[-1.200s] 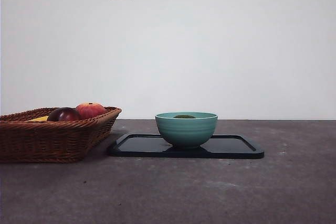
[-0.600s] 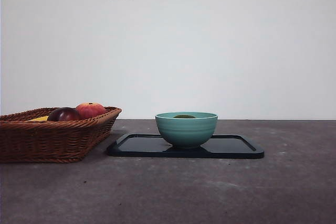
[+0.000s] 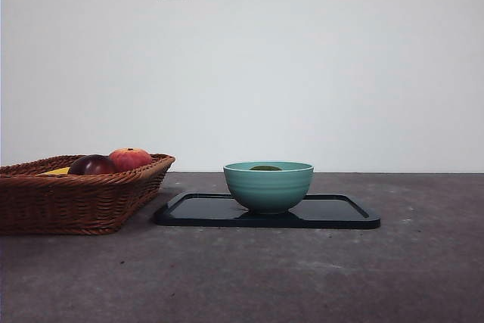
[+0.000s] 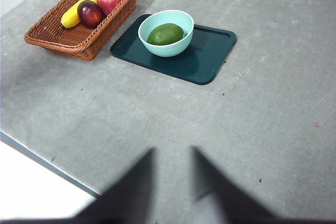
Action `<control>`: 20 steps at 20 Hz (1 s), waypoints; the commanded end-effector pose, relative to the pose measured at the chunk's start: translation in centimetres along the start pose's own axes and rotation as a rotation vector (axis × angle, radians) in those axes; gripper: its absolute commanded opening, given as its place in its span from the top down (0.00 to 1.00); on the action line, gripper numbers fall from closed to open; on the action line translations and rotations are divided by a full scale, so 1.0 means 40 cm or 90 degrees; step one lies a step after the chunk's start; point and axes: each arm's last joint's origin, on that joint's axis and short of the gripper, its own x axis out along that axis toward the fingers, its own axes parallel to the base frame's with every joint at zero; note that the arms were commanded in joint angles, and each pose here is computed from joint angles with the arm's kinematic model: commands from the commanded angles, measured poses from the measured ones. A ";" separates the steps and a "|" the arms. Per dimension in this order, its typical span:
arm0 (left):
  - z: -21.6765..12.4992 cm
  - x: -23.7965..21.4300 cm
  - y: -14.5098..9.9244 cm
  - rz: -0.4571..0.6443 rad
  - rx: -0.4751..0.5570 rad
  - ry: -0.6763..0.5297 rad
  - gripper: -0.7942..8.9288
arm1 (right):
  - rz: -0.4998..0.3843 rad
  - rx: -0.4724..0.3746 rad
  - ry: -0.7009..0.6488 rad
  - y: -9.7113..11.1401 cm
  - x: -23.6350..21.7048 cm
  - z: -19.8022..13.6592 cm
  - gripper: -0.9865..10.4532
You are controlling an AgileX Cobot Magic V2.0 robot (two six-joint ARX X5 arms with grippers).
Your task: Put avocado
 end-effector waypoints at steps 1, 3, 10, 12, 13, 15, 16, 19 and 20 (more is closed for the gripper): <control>0.009 -0.004 0.000 -0.005 -0.002 -0.011 0.90 | 0.008 0.001 -0.011 0.001 -0.003 0.006 0.90; 0.009 -0.004 0.000 -0.005 -0.002 -0.011 0.90 | 0.008 0.002 -0.012 0.001 -0.003 0.006 0.90; 0.009 -0.004 0.000 -0.005 -0.002 -0.011 0.90 | 0.008 0.002 -0.012 0.001 -0.003 0.006 0.90; 0.008 -0.004 0.000 -0.002 -0.002 -0.011 0.90 | 0.008 0.002 -0.012 0.001 -0.003 0.006 0.90; 0.008 -0.004 0.000 0.016 -0.009 -0.013 0.90 | 0.008 0.002 -0.012 0.001 -0.003 0.006 0.90; 0.004 0.000 0.000 0.083 -0.032 -0.015 0.90 | 0.008 0.002 -0.012 0.001 -0.003 0.006 0.90; 0.000 0.005 0.001 0.130 -0.047 -0.015 0.90 | 0.008 0.002 -0.012 0.001 -0.003 0.006 0.90; -0.017 0.014 0.007 0.278 -0.081 -0.023 0.90 | 0.008 0.002 -0.012 0.001 -0.003 0.006 0.90; -0.019 0.019 0.011 0.326 -0.086 -0.045 0.90 | 0.008 0.002 -0.012 0.001 -0.003 0.006 0.90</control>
